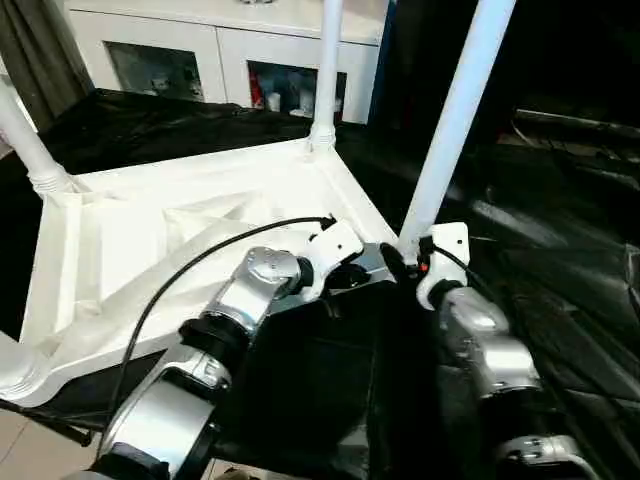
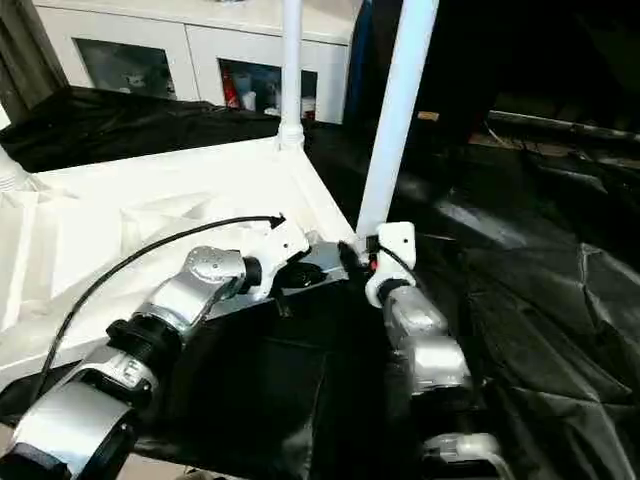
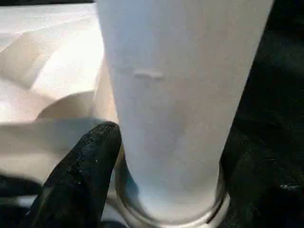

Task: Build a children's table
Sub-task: Rotate leg to tighten

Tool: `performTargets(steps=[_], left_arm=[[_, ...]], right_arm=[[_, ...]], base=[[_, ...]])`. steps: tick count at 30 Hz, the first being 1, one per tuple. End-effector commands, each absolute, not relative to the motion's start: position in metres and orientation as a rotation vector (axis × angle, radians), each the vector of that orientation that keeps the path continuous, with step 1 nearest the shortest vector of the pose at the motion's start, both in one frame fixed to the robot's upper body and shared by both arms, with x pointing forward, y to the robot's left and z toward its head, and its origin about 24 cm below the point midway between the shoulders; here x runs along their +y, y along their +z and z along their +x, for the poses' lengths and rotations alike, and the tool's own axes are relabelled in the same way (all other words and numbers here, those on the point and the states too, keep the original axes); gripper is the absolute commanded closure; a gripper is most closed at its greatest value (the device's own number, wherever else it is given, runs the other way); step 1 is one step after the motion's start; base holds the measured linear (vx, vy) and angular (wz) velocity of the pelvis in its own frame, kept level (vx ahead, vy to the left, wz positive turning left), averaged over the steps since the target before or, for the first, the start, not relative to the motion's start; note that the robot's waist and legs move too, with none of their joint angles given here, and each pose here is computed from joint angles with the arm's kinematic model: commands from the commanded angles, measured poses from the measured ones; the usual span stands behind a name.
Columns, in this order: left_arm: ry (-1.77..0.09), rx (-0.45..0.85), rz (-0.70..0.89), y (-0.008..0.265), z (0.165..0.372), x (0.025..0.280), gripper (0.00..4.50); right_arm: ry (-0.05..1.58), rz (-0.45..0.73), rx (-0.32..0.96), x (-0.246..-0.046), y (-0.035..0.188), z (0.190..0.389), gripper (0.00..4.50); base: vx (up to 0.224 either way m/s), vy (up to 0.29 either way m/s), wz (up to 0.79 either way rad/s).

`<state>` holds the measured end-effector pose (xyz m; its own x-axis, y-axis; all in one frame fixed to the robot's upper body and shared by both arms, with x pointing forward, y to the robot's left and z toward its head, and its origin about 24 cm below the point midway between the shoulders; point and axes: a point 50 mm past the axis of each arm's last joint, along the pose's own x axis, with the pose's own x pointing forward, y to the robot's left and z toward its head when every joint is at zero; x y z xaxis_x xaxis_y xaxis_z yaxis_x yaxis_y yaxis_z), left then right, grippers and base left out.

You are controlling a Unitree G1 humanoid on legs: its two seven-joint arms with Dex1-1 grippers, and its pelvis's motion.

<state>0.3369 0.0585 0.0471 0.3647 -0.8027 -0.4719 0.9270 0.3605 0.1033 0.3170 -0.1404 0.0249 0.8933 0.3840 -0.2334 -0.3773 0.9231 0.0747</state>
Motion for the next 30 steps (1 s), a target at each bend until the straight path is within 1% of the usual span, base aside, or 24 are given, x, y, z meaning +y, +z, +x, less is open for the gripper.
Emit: performTargets(steps=[1, 2, 4, 6, 8, 10, 11, 12, 15, 20, 21, 26, 27, 30], left_arm=[[-1.232, 0.353, 0.374, 0.046, 0.33, 0.054, 4.5], [-1.247, 0.356, 0.378, 0.045, 0.329, 0.056, 4.5], [-1.309, 0.371, 0.386, 0.044, 0.325, 0.063, 4.5], [-1.37, 0.376, 0.386, 0.044, 0.321, 0.07, 4.5], [-1.441, 0.379, 0.38, 0.045, 0.316, 0.075, 4.5], [-1.486, 0.39, 0.387, 0.045, 0.313, 0.08, 4.5], [-1.521, 0.417, 0.398, 0.044, 0.31, 0.086, 4.5], [-1.521, 0.417, 0.398, 0.044, 0.31, 0.086, 4.5], [-1.538, 0.447, 0.408, 0.044, 0.309, 0.097, 4.5], [-1.548, 0.473, 0.4, 0.045, 0.309, 0.104, 4.5], [-1.548, 0.468, 0.4, 0.045, 0.308, 0.105, 4.5], [-1.549, 0.461, 0.396, 0.046, 0.308, 0.106, 4.5], [-1.549, 0.461, 0.396, 0.046, 0.308, 0.106, 4.5], [-1.552, 0.459, 0.392, 0.046, 0.307, 0.106, 4.5]], right_arm=[[0.544, 0.026, 0.238, -0.129, 0.026, 0.313, 1.17], [0.573, 0.019, 0.232, -0.131, 0.028, 0.312, 1.17], [0.698, -0.003, 0.216, -0.141, 0.035, 0.306, 1.17], [0.787, -0.028, 0.209, -0.15, 0.04, 0.302, 1.17], [0.856, -0.041, 0.21, -0.158, 0.044, 0.298, 1.17], [0.898, -0.044, 0.212, -0.161, 0.046, 0.295, 1.17], [0.967, -0.055, 0.221, -0.166, 0.048, 0.29, 1.17], [0.967, -0.055, 0.221, -0.166, 0.048, 0.29, 1.17], [1.098, -0.077, 0.274, -0.174, 0.048, 0.279, 1.17], [1.15, -0.09, 0.311, -0.178, 0.046, 0.275, 1.17], [1.157, -0.089, 0.318, -0.178, 0.046, 0.275, 1.33], [1.167, -0.069, 0.321, -0.177, 0.046, 0.275, 1.54], [1.167, -0.069, 0.321, -0.177, 0.046, 0.275, 1.74], [1.18, -0.052, 0.32, -0.175, 0.046, 0.274, 1.85]], base=[[0.0, 0.0, 0.0], [0.0, 0.0, 0.0], [0.0, 0.0, 0.0], [0.0, 0.0, 0.0], [0.0, 0.0, 0.0], [0.0, 0.0, 0.0], [0.0, 0.0, 0.0], [0.0, 0.0, 0.0], [0.0, 0.0, 0.0], [0.0, 0.0, 0.0], [0.0, 0.0, 0.0], [0.0, 0.0, 0.0], [0.0, 0.0, 0.0], [0.0, 0.0, 0.0]])
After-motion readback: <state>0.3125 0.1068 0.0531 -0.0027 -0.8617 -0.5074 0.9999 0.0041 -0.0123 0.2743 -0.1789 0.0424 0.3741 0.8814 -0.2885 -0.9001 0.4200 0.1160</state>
